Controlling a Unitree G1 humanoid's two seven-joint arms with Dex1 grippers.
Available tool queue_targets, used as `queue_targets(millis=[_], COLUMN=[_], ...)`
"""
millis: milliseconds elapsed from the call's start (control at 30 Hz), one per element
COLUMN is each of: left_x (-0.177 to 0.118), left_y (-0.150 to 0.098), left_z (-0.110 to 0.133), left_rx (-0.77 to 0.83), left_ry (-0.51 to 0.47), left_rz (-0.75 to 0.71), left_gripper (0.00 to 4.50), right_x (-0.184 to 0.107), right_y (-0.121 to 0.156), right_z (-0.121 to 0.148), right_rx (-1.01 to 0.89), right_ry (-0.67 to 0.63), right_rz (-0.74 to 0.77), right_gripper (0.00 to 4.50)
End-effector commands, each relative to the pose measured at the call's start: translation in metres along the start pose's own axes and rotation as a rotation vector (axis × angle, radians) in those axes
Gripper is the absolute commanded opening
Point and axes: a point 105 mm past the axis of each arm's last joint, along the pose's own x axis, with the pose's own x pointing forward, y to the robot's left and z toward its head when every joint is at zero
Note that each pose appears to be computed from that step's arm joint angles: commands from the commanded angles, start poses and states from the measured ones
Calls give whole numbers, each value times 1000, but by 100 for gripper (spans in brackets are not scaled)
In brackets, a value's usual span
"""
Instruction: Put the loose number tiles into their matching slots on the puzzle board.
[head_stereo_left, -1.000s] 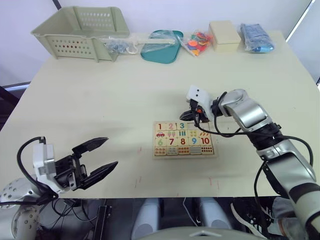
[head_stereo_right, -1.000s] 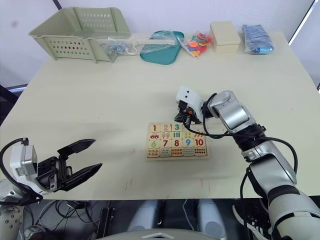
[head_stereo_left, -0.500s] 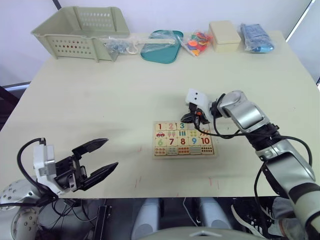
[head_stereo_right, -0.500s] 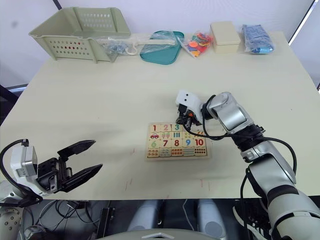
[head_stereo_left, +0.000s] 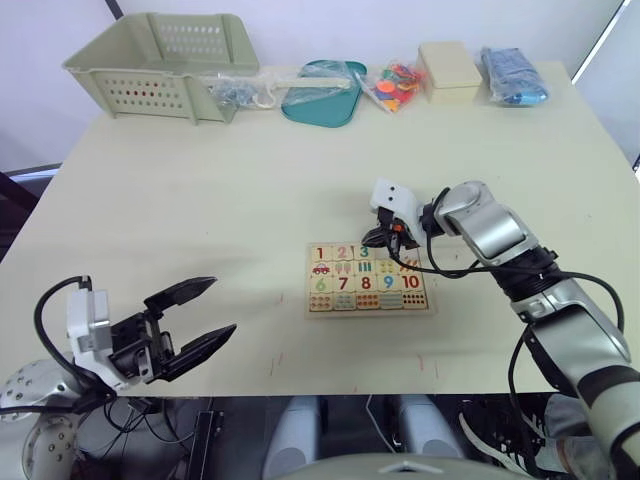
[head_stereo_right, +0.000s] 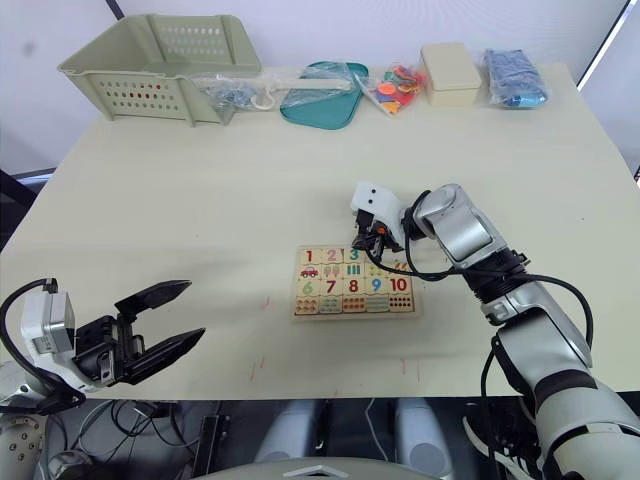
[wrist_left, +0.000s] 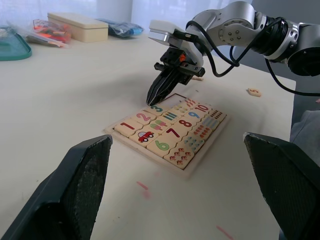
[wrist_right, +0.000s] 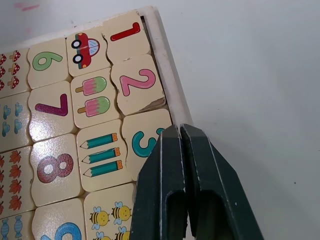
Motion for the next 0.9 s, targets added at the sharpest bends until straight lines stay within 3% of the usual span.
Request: queue_targets(millis=[33,433,600,733,900], left_x=[-1,-1,-1,-1,-1], left_y=[-2,-2,-3,-5,-8], left_z=[10,10,10,9,8], left_rx=[38,39,36,28,19], left_ry=[-22,-23,-26,-31,-34], left_rz=[-5,-6,-1,5,12], left_gripper=[450,450,450,450,450], right_x=[0,-1,-18,-39,-64], right_y=[5,6,8,16,33], right_z=[4,8,28,38,22], right_rx=[-23,-38,-66,-74,-41], right_ry=[-8,-32,-201,-415,-530], right_rz=[15,14,7,-9,16], right_gripper=[5,5,5,5,5])
